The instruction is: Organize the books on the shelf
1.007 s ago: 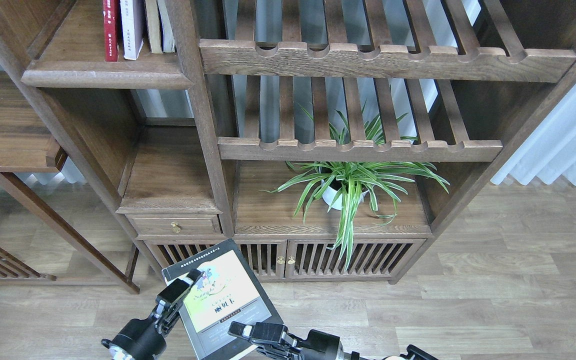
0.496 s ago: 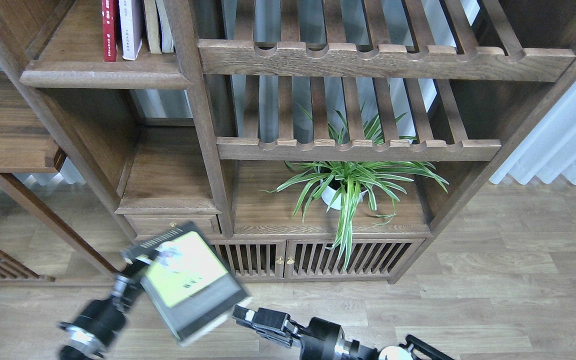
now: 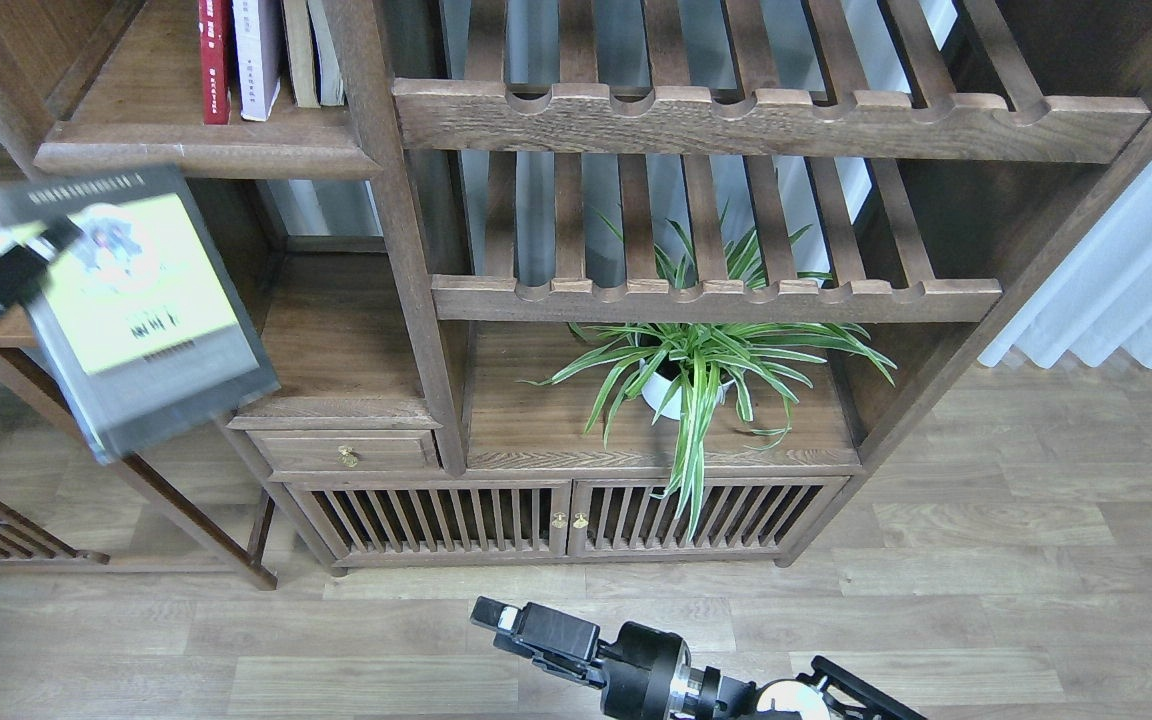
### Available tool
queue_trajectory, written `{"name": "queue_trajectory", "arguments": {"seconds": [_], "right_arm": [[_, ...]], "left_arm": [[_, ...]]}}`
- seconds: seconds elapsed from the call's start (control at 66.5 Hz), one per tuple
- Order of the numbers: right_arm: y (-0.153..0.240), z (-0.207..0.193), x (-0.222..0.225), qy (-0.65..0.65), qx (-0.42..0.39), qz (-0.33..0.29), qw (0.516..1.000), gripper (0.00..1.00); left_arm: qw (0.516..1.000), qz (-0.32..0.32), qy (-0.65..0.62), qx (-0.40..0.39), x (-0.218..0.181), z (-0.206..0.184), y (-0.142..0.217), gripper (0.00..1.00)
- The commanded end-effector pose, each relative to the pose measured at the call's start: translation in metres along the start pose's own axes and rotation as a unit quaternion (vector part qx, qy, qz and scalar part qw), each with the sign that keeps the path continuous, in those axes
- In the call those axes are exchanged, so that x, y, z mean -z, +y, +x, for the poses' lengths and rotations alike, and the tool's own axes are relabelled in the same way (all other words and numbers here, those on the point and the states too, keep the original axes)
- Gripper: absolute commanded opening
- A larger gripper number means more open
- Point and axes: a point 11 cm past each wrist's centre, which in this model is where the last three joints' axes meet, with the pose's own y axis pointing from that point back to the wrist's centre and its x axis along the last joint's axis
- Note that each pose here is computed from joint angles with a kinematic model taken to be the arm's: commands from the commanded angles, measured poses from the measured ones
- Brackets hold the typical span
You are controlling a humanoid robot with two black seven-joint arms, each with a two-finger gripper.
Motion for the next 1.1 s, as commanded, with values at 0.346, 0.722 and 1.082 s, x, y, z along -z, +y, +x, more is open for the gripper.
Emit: {"name": "queue_trajectory", "arguments": {"seconds": [0.346, 0.722, 1.082], "right_arm": [[0.0, -0.001, 0.001, 0.0, 0.001, 0.001, 1.0, 0.99], [0.0, -0.001, 0.001, 0.0, 0.002, 0.004, 1.0, 0.99], [-0.001, -0.003, 0.007, 0.0, 0.005, 0.03, 1.0, 0.99]], "left_arm": [[0.974, -0.071, -0.211, 0.027, -0.132, -0.054, -0.048, 0.02], [0.953, -0.098, -0.285, 0.034, -0.164, -0.089, -0.098, 0.03], [0.933, -0.071, -0.353, 0.002, -0.166, -0.095, -0.136, 0.03]]}}
